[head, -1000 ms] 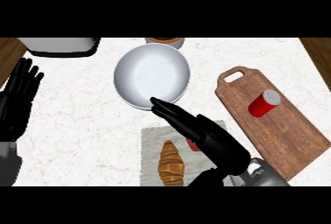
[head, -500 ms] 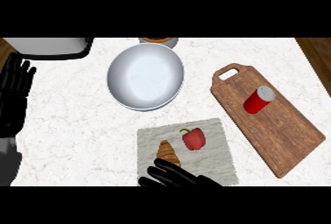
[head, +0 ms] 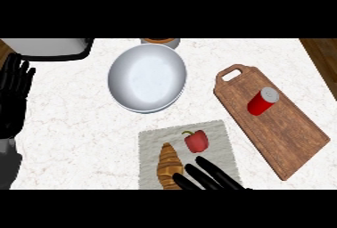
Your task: Pick the bell pepper from the placemat and place it in the bowl
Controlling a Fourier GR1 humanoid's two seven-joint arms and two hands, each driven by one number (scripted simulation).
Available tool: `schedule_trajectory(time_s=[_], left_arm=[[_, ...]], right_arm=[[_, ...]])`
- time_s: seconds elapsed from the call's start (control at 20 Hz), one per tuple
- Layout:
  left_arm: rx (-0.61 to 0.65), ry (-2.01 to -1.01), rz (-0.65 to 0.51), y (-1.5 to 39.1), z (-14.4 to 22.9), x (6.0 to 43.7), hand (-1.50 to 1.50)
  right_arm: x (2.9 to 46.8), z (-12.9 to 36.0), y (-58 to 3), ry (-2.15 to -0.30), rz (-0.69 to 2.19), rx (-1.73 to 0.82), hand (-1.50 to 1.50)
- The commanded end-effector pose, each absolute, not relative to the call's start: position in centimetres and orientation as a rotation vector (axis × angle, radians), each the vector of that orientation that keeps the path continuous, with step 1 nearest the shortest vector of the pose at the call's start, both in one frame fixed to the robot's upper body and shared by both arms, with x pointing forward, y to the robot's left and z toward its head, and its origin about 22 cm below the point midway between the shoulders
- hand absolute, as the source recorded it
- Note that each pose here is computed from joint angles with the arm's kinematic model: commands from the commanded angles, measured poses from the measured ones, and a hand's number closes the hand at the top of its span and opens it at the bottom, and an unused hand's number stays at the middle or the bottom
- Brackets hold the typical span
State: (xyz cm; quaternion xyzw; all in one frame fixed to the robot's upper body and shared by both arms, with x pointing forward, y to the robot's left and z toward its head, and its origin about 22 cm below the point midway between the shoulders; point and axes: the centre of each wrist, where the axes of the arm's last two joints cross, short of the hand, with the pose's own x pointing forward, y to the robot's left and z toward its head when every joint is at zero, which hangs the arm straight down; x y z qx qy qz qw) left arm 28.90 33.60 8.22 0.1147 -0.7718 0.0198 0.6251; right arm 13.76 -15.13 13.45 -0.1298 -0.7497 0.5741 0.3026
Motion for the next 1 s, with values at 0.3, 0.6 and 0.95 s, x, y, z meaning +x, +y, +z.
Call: schedule_trajectory(time_s=[0.3, 0.6, 0.95], left_arm=[[0.242, -1.779, 0.033, 32.7, 8.7, 29.2, 0.0], [0.244, -1.777, 0.025, 33.6, 8.7, 29.6, 0.0], [0.244, -1.788, 0.03, 34.3, 8.9, 29.4, 0.0]], right_arm=[[13.4, 17.4, -15.5, -1.533, 1.905, -0.575, -1.5], [13.3, 17.7, -14.8, -1.465, 1.889, -0.586, -1.5], [18.5, 15.6, -12.2, -1.407, 1.902, -0.593, -1.5]])
